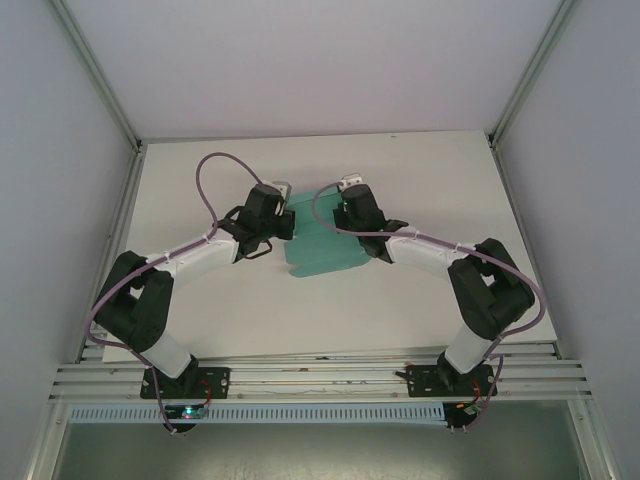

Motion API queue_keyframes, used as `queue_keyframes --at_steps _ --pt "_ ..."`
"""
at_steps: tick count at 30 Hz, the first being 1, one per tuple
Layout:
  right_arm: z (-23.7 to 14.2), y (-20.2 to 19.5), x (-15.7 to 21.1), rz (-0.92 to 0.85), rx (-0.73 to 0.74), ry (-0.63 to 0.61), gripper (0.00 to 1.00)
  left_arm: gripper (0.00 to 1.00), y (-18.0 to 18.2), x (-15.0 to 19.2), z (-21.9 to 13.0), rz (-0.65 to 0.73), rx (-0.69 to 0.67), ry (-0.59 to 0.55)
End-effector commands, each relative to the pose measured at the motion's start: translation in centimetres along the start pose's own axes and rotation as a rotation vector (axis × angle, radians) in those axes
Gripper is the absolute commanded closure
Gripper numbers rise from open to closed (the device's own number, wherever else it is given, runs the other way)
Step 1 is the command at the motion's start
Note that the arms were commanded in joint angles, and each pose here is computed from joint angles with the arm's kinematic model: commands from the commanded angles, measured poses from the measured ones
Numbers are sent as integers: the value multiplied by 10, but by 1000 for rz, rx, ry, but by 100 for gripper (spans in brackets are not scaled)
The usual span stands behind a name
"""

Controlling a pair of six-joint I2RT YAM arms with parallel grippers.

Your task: Assemble paper box

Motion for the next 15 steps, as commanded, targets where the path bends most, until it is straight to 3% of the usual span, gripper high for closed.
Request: queue_keyframes --at_steps 1,4,11,15 --pt "8 -34 10 -12 432 47 100 100 4 2 -2 -23 -77 42" --pt "11 -39 11 -36 602 63 100 100 5 1 -2 -30 -102 54" --pt "11 -39 5 -71 754 7 100 100 4 -1 -3 -48 -98 52" --pt "14 -39 8 -34 737 13 100 100 3 -3 -5 -50 -100 50"
Point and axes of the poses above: each hand's point on the last joint's axis, 136 mm out from that joint toward the fingers, its own z axis out along the fingers, its own y axis along the line the jaws close on, x = y × z, the point moved 10 cm from there along -z, back along the fingers, and after that the axes turned 8 degrees about z, right-handed, at the moved point
